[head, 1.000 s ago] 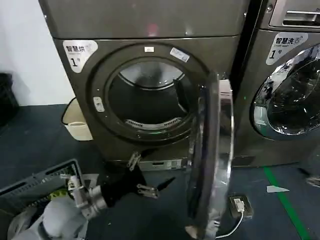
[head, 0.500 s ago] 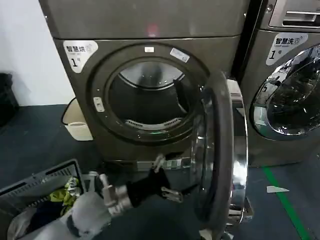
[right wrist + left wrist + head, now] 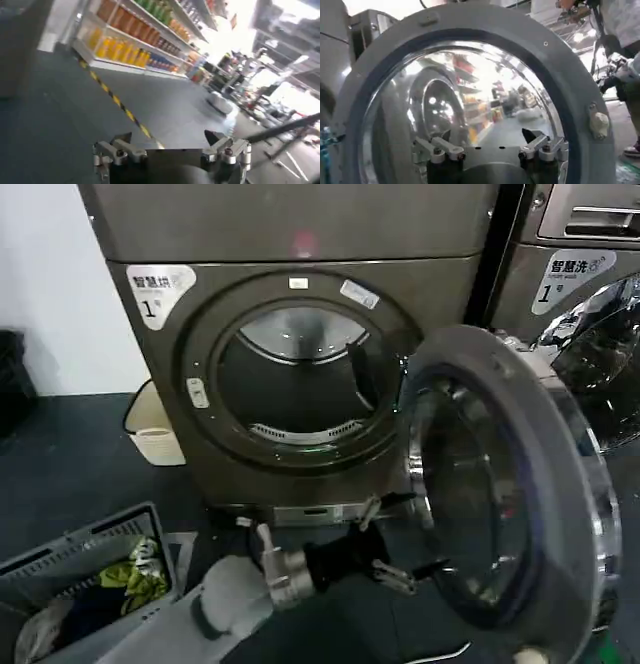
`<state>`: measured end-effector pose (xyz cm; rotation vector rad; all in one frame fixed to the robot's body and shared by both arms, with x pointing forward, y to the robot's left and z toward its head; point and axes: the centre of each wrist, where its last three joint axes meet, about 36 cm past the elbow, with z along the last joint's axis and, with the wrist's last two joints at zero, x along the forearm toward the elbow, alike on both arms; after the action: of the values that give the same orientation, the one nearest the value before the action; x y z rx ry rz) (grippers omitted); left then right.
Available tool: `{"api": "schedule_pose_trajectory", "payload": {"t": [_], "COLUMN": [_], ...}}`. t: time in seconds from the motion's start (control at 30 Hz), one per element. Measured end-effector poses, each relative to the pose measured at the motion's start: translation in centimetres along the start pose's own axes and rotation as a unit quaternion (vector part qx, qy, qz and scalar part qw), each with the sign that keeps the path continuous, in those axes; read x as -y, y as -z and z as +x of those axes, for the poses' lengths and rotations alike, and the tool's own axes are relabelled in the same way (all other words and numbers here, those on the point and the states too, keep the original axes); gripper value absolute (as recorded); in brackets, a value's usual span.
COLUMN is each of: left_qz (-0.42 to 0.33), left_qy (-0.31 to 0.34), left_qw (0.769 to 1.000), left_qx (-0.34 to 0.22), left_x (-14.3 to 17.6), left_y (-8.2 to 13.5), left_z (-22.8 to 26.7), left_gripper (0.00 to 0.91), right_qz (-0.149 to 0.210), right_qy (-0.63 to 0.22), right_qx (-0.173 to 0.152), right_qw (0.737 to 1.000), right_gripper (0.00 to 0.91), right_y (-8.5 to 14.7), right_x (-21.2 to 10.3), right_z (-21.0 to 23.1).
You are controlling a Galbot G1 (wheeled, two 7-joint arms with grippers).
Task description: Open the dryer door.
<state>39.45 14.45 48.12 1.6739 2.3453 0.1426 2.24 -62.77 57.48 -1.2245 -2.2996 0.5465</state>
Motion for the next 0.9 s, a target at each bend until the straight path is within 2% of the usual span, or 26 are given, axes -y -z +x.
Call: {"api": "schedule_pose_trajectory", "payload": {"t": [0.27, 0.9], "left_qz": [-0.001, -0.02], "left_qy": [-0.018, -0.061], "left_qw": [1.0, 0.997], "left_qx": [0.011, 0.035], "left_x": [-0.5, -1.4], "left_y": [-0.6, -1.5], "left_z": [-3.4, -11.5], "left_gripper": [0.907, 0.907], "right_qz": [-0.007, -0.025], "right_qy": [-0.027, -0.045], "right_qx": [-0.009, -0.008], "right_qw": [1.0, 0.999], "right_gripper": [0.907, 0.907], "right_y": [-1.0, -1.2], "right_x": [1.5, 2.6], "right_z": [3.3, 7.8]}}
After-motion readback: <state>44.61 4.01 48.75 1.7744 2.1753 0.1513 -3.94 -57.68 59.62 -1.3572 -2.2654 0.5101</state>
